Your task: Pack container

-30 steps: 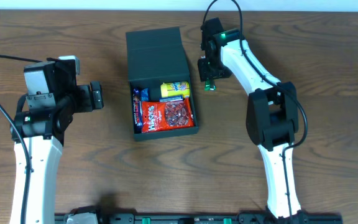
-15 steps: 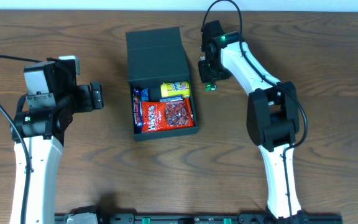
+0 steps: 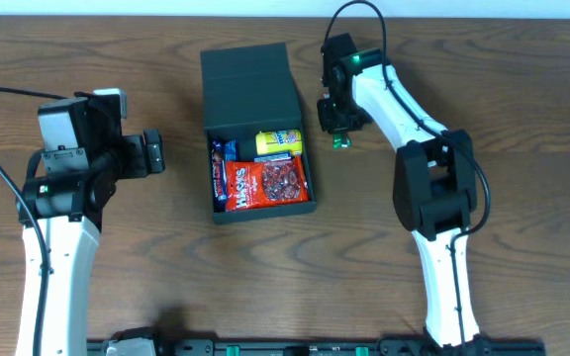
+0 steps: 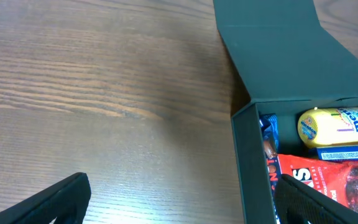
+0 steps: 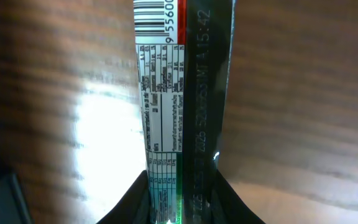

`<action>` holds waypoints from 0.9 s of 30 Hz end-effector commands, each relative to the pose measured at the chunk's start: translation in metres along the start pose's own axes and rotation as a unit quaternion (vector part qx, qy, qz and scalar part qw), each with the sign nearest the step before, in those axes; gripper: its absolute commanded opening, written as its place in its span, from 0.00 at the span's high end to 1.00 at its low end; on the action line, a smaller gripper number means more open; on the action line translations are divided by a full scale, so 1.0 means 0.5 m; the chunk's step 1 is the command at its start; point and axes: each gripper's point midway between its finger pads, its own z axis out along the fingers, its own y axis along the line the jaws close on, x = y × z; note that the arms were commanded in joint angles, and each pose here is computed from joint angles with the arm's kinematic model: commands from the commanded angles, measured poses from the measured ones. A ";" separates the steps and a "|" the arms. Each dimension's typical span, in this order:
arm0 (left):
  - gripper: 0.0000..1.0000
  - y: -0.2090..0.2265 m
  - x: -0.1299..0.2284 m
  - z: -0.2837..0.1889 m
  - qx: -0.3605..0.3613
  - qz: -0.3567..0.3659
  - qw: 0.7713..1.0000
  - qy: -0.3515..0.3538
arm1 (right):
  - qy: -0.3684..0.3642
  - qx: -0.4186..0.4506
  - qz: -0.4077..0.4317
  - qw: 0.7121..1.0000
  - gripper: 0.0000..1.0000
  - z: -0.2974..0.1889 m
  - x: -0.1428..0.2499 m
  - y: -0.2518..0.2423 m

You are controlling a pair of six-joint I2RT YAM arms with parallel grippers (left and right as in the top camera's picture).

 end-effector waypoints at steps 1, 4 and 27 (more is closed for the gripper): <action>0.05 0.003 -0.024 -0.018 -0.006 -0.003 1.000 -0.018 | -0.018 -0.010 0.011 1.000 0.83 -0.037 -0.028 0.005; 0.05 0.003 -0.024 -0.018 -0.006 -0.002 1.000 -0.018 | -0.027 -0.014 0.013 0.999 0.86 -0.086 -0.042 0.010; 0.05 0.003 -0.025 -0.018 -0.006 -0.002 1.000 -0.019 | -0.021 -0.060 -0.021 0.998 0.93 -0.292 0.088 0.322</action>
